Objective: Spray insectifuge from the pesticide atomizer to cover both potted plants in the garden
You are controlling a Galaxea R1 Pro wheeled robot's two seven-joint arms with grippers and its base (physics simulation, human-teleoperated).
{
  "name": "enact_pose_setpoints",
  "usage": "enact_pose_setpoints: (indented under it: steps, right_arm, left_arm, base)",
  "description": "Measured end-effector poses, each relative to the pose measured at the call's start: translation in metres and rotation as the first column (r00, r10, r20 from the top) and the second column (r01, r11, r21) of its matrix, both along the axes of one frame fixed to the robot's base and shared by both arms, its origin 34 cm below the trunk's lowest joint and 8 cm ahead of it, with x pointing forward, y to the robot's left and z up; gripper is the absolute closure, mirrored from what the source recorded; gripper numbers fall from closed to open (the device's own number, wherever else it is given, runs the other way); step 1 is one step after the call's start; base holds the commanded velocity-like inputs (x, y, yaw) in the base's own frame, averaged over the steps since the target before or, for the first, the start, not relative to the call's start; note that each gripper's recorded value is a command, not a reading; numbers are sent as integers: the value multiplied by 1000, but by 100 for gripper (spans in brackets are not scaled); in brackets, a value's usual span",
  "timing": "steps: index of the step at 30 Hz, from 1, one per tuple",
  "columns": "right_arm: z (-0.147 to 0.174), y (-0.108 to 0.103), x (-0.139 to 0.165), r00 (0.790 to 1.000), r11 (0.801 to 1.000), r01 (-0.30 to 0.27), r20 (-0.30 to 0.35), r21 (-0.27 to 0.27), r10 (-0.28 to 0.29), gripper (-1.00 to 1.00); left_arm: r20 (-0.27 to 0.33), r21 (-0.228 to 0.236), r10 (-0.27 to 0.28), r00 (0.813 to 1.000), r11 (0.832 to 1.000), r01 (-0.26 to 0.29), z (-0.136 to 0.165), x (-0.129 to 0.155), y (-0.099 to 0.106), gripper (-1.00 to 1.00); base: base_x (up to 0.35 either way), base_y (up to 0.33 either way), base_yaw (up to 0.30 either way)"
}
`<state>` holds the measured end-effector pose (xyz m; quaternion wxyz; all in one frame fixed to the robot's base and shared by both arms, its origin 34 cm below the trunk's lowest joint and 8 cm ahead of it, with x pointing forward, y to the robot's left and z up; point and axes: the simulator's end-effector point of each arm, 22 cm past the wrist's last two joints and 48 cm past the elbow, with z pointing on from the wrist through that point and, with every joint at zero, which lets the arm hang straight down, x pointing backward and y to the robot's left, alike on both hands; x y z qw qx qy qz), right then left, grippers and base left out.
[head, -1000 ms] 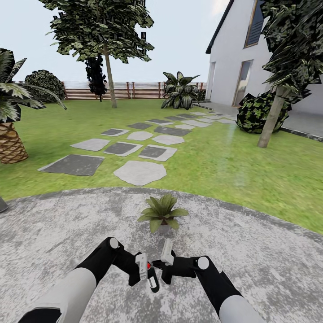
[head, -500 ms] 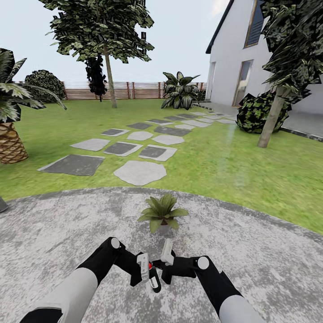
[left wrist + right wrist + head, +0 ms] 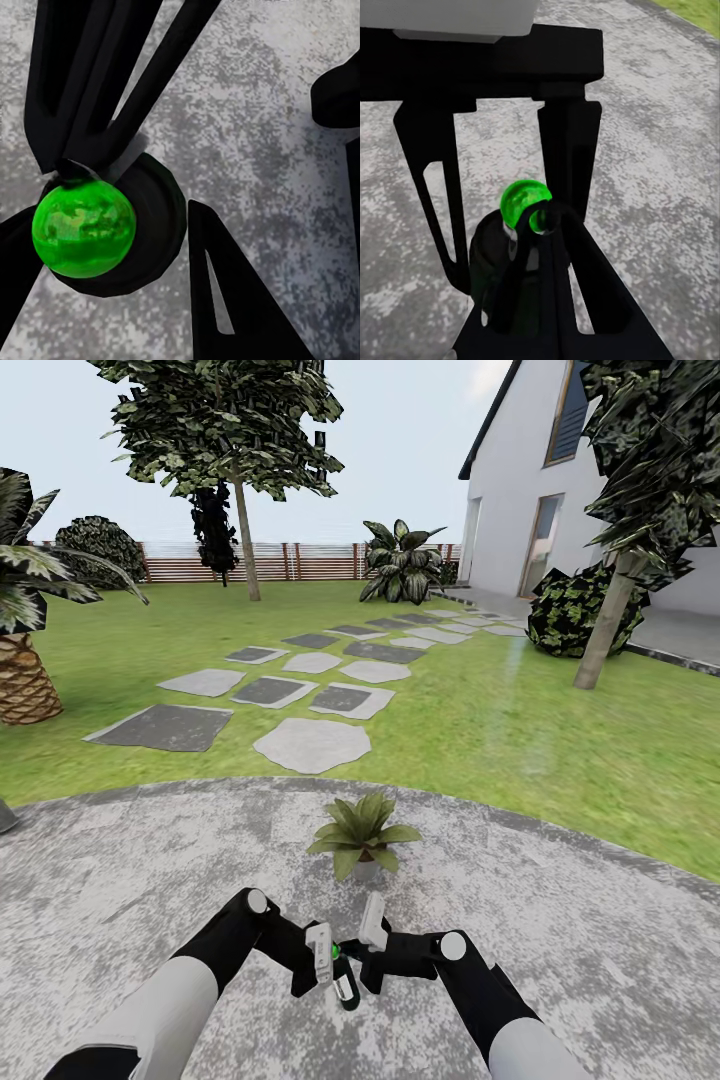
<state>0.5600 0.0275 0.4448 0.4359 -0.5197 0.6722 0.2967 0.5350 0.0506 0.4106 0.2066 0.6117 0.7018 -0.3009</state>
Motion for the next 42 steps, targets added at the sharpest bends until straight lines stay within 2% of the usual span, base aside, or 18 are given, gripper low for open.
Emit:
enact_pose_setpoints:
  steps: [6, 12, 17, 22, 23, 27, 30, 31, 32, 33, 34, 35, 36, 38, 39, 40, 41, 42]
  right_arm:
    - [0, 0, 0, 1000, 1000, 0, -1, 0, 0, 100]
    - [-1, 0, 0, 1000, 1000, -1, -1, -1, 1, 100]
    - [-1, 0, -1, 1000, 1000, -3, 0, -5, 3, 100]
    - [-1, -1, 1, 1000, 1000, 4, 3, -6, -4, 100]
    - [-2, -2, 3, 1000, 1000, 16, 5, -7, -16, -100]
    - [-10, -6, 8, 998, 997, 70, 4, -15, -70, -100]
    - [-18, -9, 12, 994, 993, 114, 2, -22, -114, -100]
    - [-29, -13, 9, 990, 990, 141, -16, -33, -141, -100]
    - [-42, -26, 8, 984, 983, 173, -28, -58, -175, -100]
    - [-69, -58, 9, 966, 961, 250, -38, -116, -255, -100]
    - [-83, -78, 8, 953, 945, 291, -41, -151, -300, -100]
    - [-105, -106, 1, 933, 917, 341, -48, -205, -358, -100]
    - [-127, -135, -9, 909, 884, 387, -55, -261, -414, -100]
    - [-161, -188, -30, 853, 804, 475, -39, -359, -521, -100]
    - [-168, -211, -33, 822, 761, 525, -6, -381, -570, -100]
    - [-170, -230, -33, 788, 720, 579, 34, -382, -615, -100]
    - [-173, -247, -36, 739, 668, 641, 67, -379, -671, -100]
    - [-173, -260, -36, 690, 620, 691, 87, -372, -718, -100]
  left_arm:
    - [-1, 20, 10, 1000, 1000, -10, -7, -1, 13, 100]
    - [-9, 102, 52, 999, 994, -51, -24, -1, 74, 100]
    - [-16, 165, 101, 995, 982, -97, -34, -1, 131, 100]
    - [-6, 182, 106, 994, 978, -103, -36, 0, 151, 100]
    - [1, 185, 106, 994, 977, -104, -36, 0, 157, 100]
    - [33, 213, 144, 989, 966, -148, -39, 7, 182, 100]
    - [81, 228, 217, 973, 946, -230, -55, 10, 192, 100]
    - [113, 226, 264, 958, 932, -283, -60, 16, 198, 100]
    - [134, 218, 299, 945, 921, -323, -62, 20, 201, 100]
    - [161, 191, 381, 910, 893, -408, -66, 27, 207, 100]
    - [170, 170, 428, 888, 874, -454, -67, 30, 208, 100]
    - [182, 141, 494, 850, 842, -520, -68, 36, 212, 100]
    - [189, 109, 560, 807, 804, -584, -69, 41, 217, 100]
    - [181, 61, 670, 720, 723, -688, -75, 45, 223, 100]
    - [174, 52, 714, 678, 681, -730, -81, 43, 227, 100]
    - [178, 44, 757, 628, 632, -774, -85, 44, 232, 100]
    - [195, 39, 794, 575, 579, -814, -88, 47, 241, 100]
    - [211, 38, 814, 540, 546, -837, -90, 50, 247, 100]
  base:
    - [0, 0, 0]
    - [0, 0, 0]
    - [0, 0, 0]
    - [0, 0, 0]
    - [0, 0, 0]
    - [0, 0, 0]
    - [0, 0, 0]
    - [0, 0, 0]
    - [0, 0, 0]
    - [0, 0, 0]
    - [0, 0, 0]
    - [0, 0, 0]
    - [0, 0, 0]
    - [0, 0, 0]
    - [0, 0, 0]
    - [0, 0, 0]
    - [0, 0, 0]
    - [0, 0, 0]
